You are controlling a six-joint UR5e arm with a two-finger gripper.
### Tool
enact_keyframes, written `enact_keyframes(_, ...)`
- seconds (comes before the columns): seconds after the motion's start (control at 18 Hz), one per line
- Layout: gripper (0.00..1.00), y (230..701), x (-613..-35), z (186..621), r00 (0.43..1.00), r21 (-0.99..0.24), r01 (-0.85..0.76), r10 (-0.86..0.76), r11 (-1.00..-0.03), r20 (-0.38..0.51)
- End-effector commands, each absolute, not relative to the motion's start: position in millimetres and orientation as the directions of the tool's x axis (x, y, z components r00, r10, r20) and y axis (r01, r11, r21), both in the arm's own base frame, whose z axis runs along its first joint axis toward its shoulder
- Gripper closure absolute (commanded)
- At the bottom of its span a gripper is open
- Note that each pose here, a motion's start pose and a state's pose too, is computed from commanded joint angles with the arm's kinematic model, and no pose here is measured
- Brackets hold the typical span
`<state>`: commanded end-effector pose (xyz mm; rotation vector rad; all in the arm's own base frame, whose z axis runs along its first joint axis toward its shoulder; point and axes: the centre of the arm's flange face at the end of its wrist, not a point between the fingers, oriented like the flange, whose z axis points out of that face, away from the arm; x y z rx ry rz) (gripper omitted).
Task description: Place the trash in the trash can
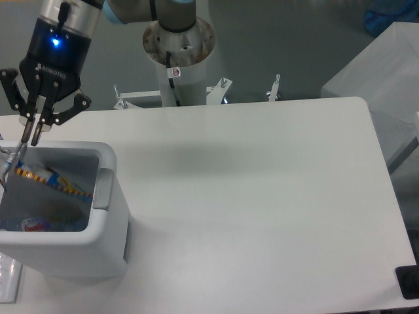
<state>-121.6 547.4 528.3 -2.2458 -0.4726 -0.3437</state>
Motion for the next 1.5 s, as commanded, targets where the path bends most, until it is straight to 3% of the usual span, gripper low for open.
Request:
enact_keyframes(0.06,0.5,550,-124,523,0.896,-0.655,0.433,0.222,-0.619,0.384)
enact_keyframes(0.11,0.11,553,-126,519,0.912,-0.663,0.401,0.205,-0.633,0.356)
enact_keyframes(0.17,0.0,553,-127,518,0.928,-0.677,0.363,0.181,-0.641,0.326)
enact_keyframes(0.44,0.0,562,-148,541,0.951,-0.726,0.306,0.166,-0.616,0.261)
enact_keyframes(0.67,0.0,546,-226,545,0.975,-0.761,0.198,0.207,-0.618,0.085)
enact_keyframes(1.0,0.0,507,-331,555,0.938,-0.771,0.22,0.348,-0.597,-0.002)
enact_keyframes(1.33,0.0,482,-367,567,0.93,-0.736,0.04,0.294,-0.676,-0.219)
enact_keyframes(1.5,0.0,476,-367,561,0.937,-0.66,-0.032,0.207,-0.75,-0.281)
